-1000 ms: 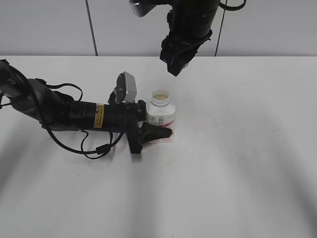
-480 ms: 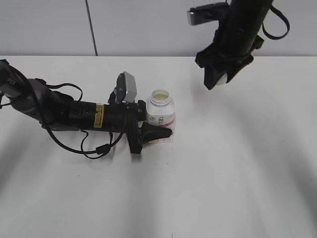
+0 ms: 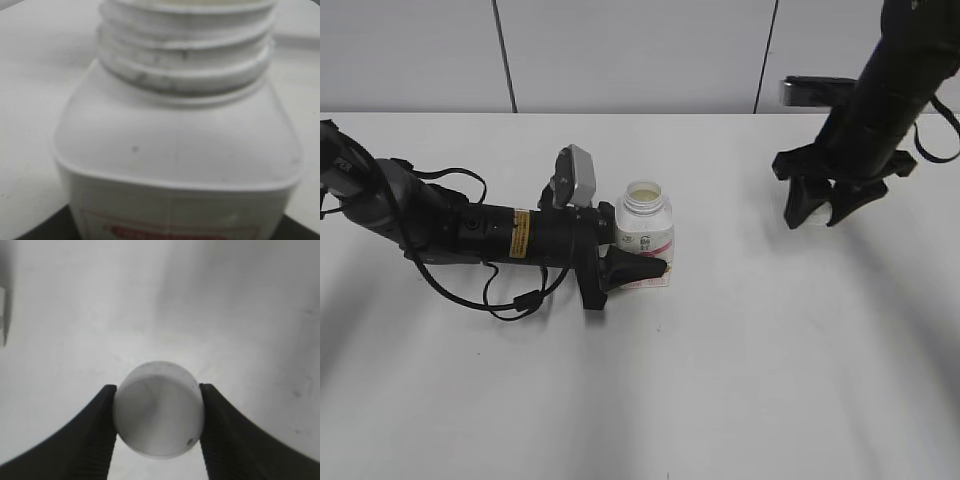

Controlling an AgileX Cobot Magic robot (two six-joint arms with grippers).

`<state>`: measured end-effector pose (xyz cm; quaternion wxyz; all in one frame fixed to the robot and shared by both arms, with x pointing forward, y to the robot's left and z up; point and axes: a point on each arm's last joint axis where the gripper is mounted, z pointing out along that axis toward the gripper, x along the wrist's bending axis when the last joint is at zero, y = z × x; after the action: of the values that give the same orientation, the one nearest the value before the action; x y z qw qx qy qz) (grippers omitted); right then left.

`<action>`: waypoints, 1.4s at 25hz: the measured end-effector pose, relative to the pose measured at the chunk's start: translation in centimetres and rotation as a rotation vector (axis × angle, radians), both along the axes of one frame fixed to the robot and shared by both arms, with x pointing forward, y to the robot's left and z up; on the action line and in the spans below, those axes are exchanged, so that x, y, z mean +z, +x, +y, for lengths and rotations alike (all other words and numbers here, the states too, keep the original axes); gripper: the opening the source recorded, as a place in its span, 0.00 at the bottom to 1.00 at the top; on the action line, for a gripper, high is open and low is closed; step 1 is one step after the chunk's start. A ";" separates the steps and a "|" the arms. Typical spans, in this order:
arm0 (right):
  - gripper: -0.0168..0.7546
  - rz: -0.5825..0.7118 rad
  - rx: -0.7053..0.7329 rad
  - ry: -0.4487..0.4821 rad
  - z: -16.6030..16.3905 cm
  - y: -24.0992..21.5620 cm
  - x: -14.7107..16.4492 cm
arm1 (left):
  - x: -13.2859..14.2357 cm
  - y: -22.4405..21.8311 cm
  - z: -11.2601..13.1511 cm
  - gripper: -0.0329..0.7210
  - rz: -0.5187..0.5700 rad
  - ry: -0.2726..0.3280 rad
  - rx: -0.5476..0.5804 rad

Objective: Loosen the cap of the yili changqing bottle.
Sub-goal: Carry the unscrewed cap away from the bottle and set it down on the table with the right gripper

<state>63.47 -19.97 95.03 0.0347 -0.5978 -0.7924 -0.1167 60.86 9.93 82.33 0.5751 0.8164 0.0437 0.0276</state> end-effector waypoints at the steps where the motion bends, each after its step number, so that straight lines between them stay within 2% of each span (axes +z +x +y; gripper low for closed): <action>1: 0.52 0.012 -0.029 -0.001 -0.8 -0.1 -0.4 | 0.0 0.0 0.0 0.54 0.000 0.000 0.000; 7: 0.52 0.016 -0.164 -0.013 -4.2 -0.8 -3.2 | 0.0 0.0 0.0 0.54 0.000 0.000 0.000; 11: 0.52 -0.008 -0.229 -0.020 -5.4 -1.3 -4.5 | 0.0 0.0 0.0 0.54 0.000 -0.001 0.000; 20: 0.52 -0.016 -0.202 -0.069 -5.9 -1.4 -5.4 | 0.0 0.0 0.0 0.54 0.002 -0.001 0.000; 35: 0.52 0.002 -0.191 -0.084 -6.0 -1.5 -5.9 | 0.0 0.0 0.0 0.54 0.002 -0.002 0.000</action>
<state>62.01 -25.92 89.11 -0.0009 -0.6718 -0.7358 -0.0856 60.86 9.92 82.34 0.5758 0.8160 0.0442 0.0268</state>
